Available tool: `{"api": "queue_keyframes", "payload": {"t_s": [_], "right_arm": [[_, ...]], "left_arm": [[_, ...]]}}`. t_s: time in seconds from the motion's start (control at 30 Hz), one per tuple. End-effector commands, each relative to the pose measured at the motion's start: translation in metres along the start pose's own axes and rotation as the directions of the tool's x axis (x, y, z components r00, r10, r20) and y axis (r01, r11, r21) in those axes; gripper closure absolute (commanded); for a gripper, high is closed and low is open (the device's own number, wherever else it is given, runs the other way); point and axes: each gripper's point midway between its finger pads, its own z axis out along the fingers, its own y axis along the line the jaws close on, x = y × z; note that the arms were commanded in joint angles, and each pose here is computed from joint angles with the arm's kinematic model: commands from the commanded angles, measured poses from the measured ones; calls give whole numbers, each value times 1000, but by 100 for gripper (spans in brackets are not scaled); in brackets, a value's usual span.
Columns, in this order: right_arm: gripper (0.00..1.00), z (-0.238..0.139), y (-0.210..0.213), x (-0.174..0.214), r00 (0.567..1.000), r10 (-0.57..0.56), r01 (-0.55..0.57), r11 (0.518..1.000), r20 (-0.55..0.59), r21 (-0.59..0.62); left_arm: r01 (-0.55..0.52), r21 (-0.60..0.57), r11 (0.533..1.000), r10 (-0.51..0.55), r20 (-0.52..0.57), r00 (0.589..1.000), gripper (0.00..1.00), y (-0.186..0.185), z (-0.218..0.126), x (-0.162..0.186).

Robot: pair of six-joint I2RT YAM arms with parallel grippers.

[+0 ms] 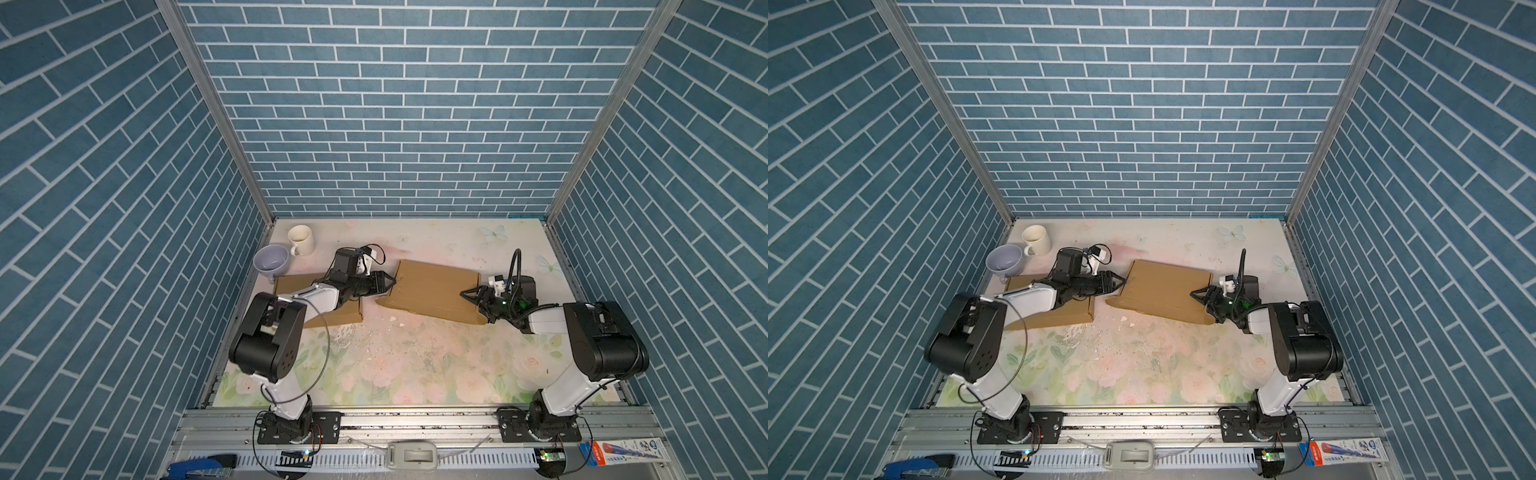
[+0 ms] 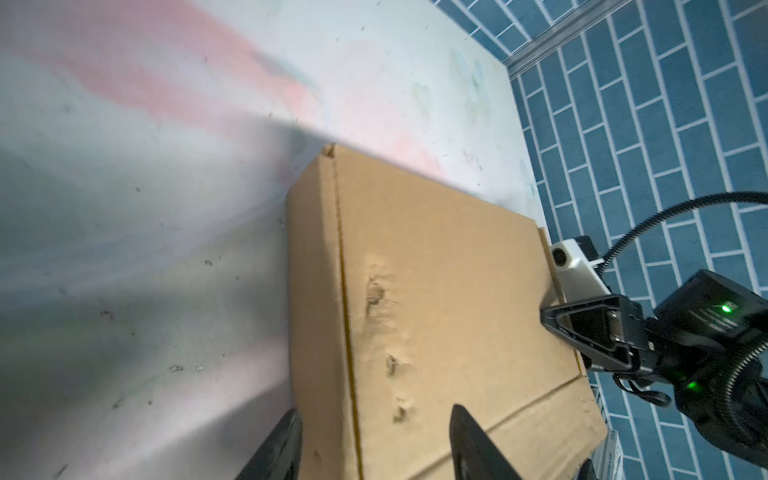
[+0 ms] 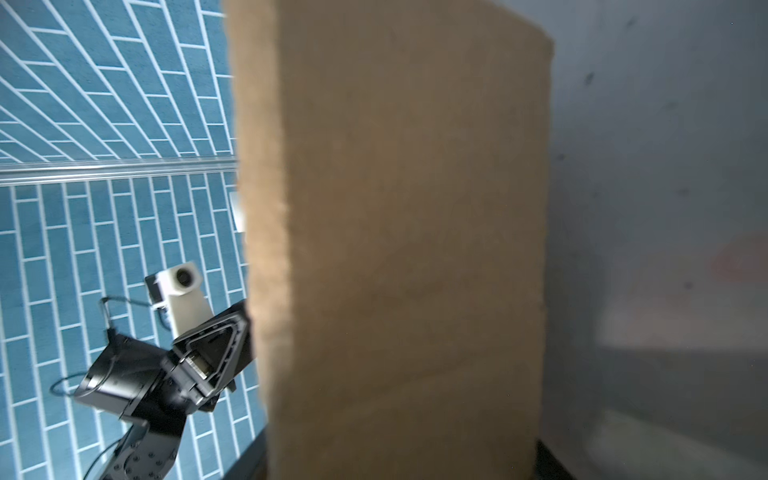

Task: Fold the paper box

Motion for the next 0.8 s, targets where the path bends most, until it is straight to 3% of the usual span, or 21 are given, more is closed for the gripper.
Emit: {"api": "queue_keyframes", "payload": {"t_s": [0.0,0.07,0.13,0.2,0.27,0.3,0.37,0.4,0.63,0.77], "right_arm": [[38,-5,1,0,991,135,-135,991,-18,-9],[40,-11,9,-1,985,170,-170,985,-30,-21],[40,-16,16,-1,978,204,-205,978,-42,-22],[40,-19,23,3,970,234,-236,972,-68,-19],[41,-21,28,6,960,262,-265,964,-95,-24],[41,-21,31,7,955,275,-280,960,-109,-26],[41,-21,35,9,947,292,-299,954,-132,-33],[42,-22,37,10,944,299,-307,951,-141,-37],[44,-25,47,15,930,322,-336,940,-179,-55],[47,-26,52,16,925,327,-346,935,-195,-74]], "left_arm": [[-178,-37,983,180,39,983,39,-24,-15,-12],[-364,-66,929,365,-2,931,37,-49,-20,-4],[-591,-87,802,589,-48,806,35,-77,-22,9],[-827,-67,559,823,-81,563,31,-105,-22,33],[-944,-14,330,940,-87,330,28,-120,-20,57],[-973,17,232,969,-87,230,28,-124,-18,69],[-994,52,95,992,-92,90,27,-127,-13,83],[-996,66,53,994,-97,46,27,-128,-10,87],[-989,74,-126,981,-138,-136,27,-124,8,90],[-979,77,-191,968,-151,-201,26,-114,22,93]]}}
